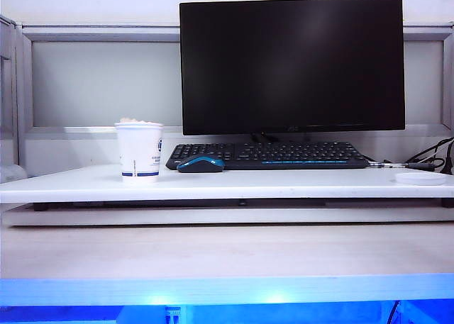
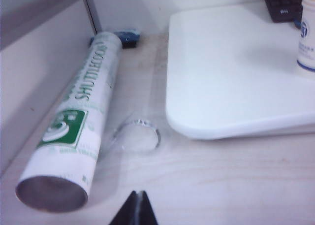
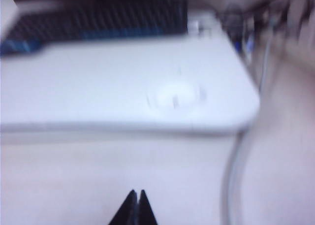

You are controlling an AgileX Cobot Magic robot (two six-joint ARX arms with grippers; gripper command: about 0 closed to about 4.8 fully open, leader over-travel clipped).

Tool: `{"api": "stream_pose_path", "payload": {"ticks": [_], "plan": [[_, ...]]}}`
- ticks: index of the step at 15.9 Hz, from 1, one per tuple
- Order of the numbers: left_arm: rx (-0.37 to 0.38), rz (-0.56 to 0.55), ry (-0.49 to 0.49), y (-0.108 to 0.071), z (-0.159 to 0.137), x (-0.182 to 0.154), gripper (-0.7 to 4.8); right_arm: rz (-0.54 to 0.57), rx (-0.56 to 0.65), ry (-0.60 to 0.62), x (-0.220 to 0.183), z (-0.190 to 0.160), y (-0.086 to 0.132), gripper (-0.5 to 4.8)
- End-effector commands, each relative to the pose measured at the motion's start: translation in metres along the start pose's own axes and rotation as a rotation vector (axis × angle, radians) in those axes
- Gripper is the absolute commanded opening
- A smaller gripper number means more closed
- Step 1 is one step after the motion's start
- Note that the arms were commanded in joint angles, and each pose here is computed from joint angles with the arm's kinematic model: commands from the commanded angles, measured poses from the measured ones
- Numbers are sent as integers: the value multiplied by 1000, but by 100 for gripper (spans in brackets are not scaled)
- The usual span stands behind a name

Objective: Pick up the badminton from the table and put it into the white paper cup.

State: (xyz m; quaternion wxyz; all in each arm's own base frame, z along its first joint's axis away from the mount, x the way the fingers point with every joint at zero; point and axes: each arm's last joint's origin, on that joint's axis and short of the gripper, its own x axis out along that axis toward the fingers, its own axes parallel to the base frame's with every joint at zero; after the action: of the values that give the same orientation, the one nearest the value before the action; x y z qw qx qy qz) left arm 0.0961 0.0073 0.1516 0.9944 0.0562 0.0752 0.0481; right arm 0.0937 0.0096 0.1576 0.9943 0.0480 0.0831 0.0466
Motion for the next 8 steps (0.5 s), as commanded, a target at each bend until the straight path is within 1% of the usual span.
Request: {"api": "stream_pose_path", "payload": {"ticks": [1, 8], "plan": [[-1, -6, 34, 0, -4, 0, -6, -2, 0, 9, 1, -3, 0, -7], [-1, -6, 35, 0, -4, 0, -6, -11, 0, 46, 1, -7, -1, -7]]}}
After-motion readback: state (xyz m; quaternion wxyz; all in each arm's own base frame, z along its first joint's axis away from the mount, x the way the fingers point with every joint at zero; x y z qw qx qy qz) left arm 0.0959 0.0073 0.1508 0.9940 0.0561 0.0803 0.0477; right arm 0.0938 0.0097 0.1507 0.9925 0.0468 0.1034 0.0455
